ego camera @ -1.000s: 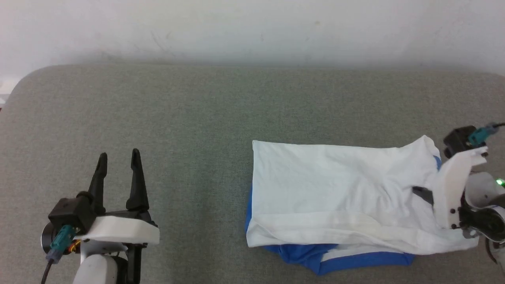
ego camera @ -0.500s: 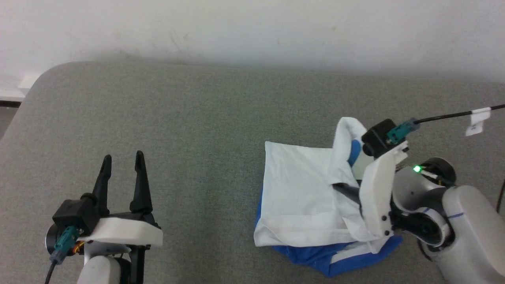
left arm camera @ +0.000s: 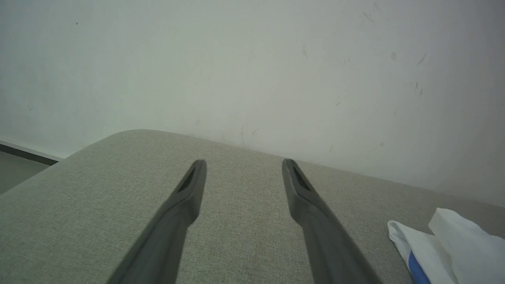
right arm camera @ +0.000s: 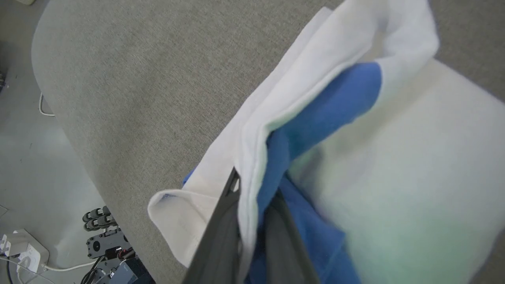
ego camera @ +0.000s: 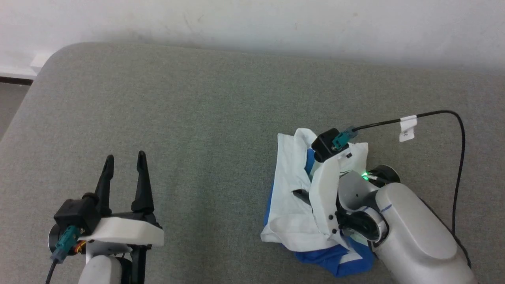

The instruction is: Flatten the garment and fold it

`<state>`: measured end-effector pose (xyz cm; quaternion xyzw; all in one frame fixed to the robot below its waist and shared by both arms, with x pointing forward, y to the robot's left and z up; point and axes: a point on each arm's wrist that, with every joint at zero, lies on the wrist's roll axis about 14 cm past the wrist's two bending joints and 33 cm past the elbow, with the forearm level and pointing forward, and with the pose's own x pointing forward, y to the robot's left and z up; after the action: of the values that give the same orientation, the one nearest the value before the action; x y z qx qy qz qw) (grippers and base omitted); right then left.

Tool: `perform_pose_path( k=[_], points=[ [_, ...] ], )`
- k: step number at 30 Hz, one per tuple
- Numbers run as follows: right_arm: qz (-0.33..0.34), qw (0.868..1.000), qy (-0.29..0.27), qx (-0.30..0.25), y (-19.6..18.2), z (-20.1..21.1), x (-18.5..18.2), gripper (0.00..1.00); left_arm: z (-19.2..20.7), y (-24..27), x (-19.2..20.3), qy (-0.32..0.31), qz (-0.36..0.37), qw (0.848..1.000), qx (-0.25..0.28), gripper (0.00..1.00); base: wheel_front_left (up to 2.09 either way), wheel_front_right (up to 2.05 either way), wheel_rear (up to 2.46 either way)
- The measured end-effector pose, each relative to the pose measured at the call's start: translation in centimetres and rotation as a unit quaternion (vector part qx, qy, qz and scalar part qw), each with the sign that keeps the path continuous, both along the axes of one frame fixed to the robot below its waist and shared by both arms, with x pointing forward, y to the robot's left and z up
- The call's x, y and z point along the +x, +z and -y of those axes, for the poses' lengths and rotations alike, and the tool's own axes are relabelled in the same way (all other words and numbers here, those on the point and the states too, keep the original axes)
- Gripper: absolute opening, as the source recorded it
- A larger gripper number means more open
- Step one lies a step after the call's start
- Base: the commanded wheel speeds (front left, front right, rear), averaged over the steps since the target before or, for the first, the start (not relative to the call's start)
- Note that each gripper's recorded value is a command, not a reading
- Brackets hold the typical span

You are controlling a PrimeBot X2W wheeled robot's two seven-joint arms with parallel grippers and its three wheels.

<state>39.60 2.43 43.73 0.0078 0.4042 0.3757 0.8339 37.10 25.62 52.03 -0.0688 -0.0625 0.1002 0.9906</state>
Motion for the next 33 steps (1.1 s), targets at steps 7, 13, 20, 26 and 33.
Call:
perform_pose_path(
  k=[7,13,20,26,33],
  points=[
    [-0.01,1.0,0.0,-0.026,-2.6,-0.5,-0.1,1.0,0.1,-0.5,0.1,0.003,-0.006,1.0,-0.007,1.0,0.0,0.0,0.0],
    [0.035,0.999,0.038,0.007,0.3,-3.5,-0.6,1.0,0.6,-0.2,0.3,-0.006,-0.001,1.0,-0.007,1.0,0.0,0.0,0.0],
    [0.115,0.99,0.017,0.08,6.6,-3.3,0.8,1.0,1.6,0.4,0.7,-0.022,0.01,1.0,-0.008,1.0,0.0,0.0,0.0],
    [0.177,0.98,-0.093,0.021,8.2,5.9,4.5,1.0,2.7,1.1,1.1,-0.04,0.02,0.999,-0.008,1.0,0.0,0.0,0.0],
    [0.075,0.988,-0.118,-0.065,1.5,9.5,0.7,1.0,3.5,1.1,1.5,-0.052,0.021,0.998,-0.009,1.0,0.0,0.0,0.0]
  ],
)
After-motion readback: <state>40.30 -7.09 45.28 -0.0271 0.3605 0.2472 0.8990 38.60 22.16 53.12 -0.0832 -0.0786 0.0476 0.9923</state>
